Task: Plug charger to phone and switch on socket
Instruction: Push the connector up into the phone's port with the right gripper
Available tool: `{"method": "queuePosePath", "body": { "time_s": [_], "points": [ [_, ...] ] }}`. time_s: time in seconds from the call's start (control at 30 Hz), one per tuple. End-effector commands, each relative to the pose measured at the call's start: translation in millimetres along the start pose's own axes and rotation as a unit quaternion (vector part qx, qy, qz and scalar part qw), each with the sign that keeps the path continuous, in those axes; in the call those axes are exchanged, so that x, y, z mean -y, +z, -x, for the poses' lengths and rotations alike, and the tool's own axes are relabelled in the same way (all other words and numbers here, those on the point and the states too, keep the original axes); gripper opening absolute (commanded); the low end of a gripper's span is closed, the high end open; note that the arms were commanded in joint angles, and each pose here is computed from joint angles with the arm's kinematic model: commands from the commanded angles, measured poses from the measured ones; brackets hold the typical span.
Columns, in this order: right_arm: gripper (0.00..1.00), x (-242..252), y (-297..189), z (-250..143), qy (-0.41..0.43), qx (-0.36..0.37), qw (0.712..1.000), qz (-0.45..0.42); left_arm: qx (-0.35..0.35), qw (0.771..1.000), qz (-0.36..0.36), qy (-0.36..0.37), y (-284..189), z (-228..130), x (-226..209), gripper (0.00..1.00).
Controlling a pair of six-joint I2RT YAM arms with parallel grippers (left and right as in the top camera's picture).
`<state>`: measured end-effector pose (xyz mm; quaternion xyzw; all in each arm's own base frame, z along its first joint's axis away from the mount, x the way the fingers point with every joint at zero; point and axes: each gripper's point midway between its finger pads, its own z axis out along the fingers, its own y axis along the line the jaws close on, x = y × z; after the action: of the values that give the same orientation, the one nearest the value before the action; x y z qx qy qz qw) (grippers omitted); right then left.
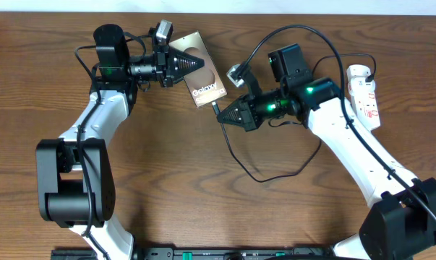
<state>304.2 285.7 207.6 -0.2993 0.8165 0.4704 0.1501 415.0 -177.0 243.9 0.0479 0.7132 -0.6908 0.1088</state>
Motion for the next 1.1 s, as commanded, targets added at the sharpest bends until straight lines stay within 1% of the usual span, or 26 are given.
{"method": "queuePosePath", "body": {
  "time_s": [0.0, 0.27, 0.9, 1.07],
  "points": [
    [0.01, -8.5, 1.0, 4.8, -0.007, 0.004, 1.0, 0.007, -0.02, 1.0, -0.01, 0.017, 1.0, -5.0, 5.1, 0.07],
    [0.01, -2.2, 1.0, 4.8, 0.002, 0.004, 1.0, -0.011, -0.02, 1.0, -0.01, 0.017, 1.0, -5.2, 5.2, 0.07],
    [0.01, -0.9, 0.9, 7.2, 0.005, 0.008, 1.0, -0.015, -0.021, 1.0, -0.01, 0.017, 1.0, -5.3, 5.3, 0.07],
    [0.01, -1.1, 0.9, 9.2, 0.012, 0.012, 1.0, -0.014, -0.023, 0.999, -0.012, 0.038, 1.0, -6.0, 5.6, 0.07]
  ]
}}
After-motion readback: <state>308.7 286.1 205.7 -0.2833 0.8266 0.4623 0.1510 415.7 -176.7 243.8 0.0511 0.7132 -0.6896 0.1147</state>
